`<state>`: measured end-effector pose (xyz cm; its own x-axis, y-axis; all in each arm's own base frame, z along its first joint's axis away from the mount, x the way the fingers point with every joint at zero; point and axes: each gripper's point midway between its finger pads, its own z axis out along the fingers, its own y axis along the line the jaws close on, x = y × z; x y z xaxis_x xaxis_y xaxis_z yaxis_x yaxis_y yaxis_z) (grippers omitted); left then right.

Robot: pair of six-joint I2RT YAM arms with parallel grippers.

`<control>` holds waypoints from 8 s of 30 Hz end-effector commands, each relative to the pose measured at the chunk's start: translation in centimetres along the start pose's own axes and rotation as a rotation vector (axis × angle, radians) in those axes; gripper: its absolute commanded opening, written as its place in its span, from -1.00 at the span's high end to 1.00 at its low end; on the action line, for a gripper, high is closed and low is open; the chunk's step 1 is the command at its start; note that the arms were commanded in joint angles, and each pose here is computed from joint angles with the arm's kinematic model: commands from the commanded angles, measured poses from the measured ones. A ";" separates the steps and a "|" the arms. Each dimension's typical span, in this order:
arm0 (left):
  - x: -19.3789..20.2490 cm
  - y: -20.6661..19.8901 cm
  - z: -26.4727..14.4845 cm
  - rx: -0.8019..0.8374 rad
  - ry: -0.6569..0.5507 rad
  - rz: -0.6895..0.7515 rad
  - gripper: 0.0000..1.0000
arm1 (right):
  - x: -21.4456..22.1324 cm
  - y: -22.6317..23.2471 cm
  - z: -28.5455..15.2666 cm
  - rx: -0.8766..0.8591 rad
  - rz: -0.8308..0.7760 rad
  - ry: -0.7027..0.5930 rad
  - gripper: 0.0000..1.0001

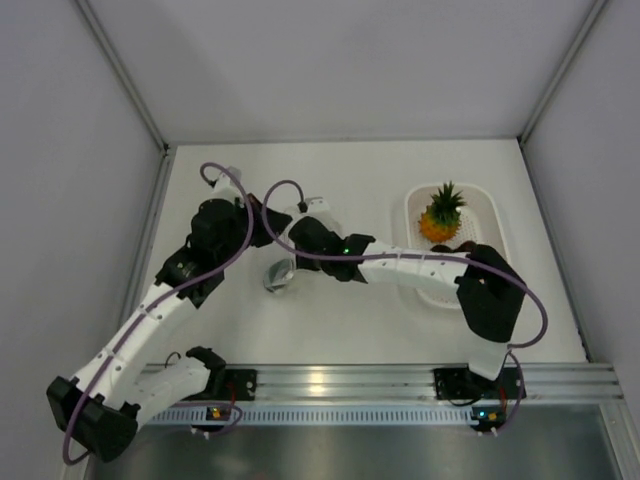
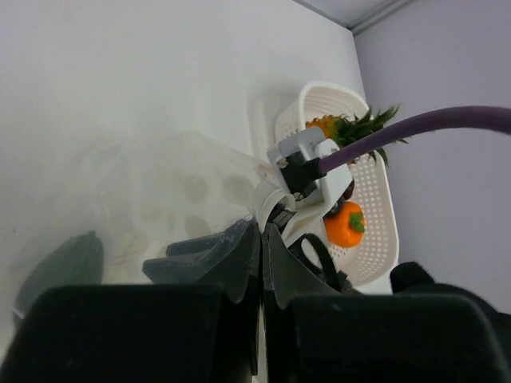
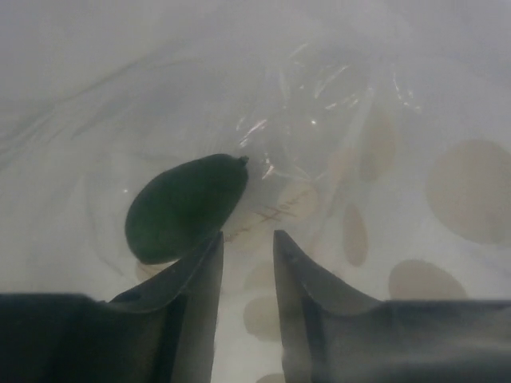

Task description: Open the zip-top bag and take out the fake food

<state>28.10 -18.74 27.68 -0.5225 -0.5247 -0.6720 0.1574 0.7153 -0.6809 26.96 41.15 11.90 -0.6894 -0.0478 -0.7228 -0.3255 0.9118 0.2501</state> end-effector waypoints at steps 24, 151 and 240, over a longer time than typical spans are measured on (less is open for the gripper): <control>4.4 -3.4 3.5 0.150 0.346 0.140 1.00 | -1.9 -11.6 -3.2 0.150 -0.040 0.104 0.24; 5.6 2.3 2.9 -0.012 0.277 0.267 1.00 | 10.5 -3.9 -0.4 -0.255 -0.374 0.365 0.18; 1.8 -0.3 1.2 0.059 0.061 0.152 1.00 | -15.0 0.1 -25.2 -0.667 0.057 -0.753 0.70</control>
<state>27.10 -21.17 24.34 -0.6171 -0.3246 -0.7168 0.2920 0.7514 -0.5917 19.62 34.63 37.25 -0.2847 0.4695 -0.8358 -0.8122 0.3450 0.4704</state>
